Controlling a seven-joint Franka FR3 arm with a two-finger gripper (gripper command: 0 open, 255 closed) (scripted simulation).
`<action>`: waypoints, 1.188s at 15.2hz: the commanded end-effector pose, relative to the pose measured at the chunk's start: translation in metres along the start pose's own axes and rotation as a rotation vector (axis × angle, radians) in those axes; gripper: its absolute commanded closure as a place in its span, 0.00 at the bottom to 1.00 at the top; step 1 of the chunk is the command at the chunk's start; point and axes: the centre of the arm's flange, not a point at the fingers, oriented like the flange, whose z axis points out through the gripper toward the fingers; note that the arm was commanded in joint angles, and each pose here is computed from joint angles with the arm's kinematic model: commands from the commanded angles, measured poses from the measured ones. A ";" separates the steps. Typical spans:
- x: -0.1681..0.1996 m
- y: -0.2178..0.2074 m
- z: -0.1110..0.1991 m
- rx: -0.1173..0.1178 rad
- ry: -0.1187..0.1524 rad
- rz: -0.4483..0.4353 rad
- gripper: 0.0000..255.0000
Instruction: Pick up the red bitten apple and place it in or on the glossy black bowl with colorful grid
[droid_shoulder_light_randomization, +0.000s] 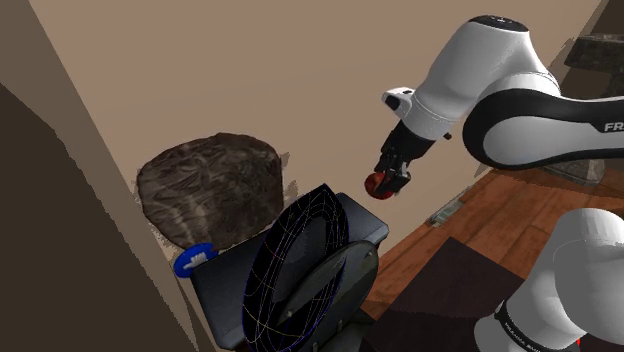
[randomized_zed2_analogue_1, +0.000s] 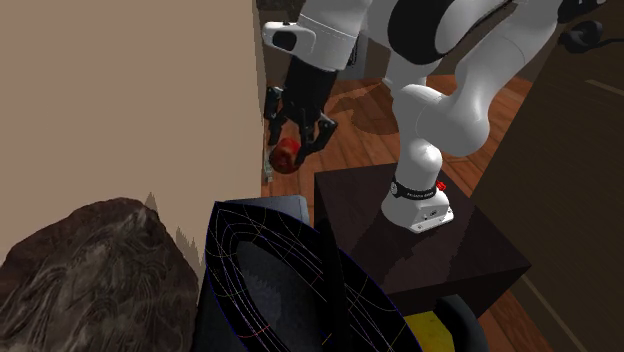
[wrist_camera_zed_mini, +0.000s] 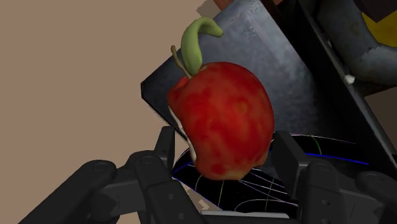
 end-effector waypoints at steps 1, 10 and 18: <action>0.003 0.004 -0.010 0.000 0.000 0.000 1.00; 0.015 0.014 -0.051 0.000 0.000 0.000 1.00; 0.091 -0.059 -0.055 0.000 0.000 0.000 1.00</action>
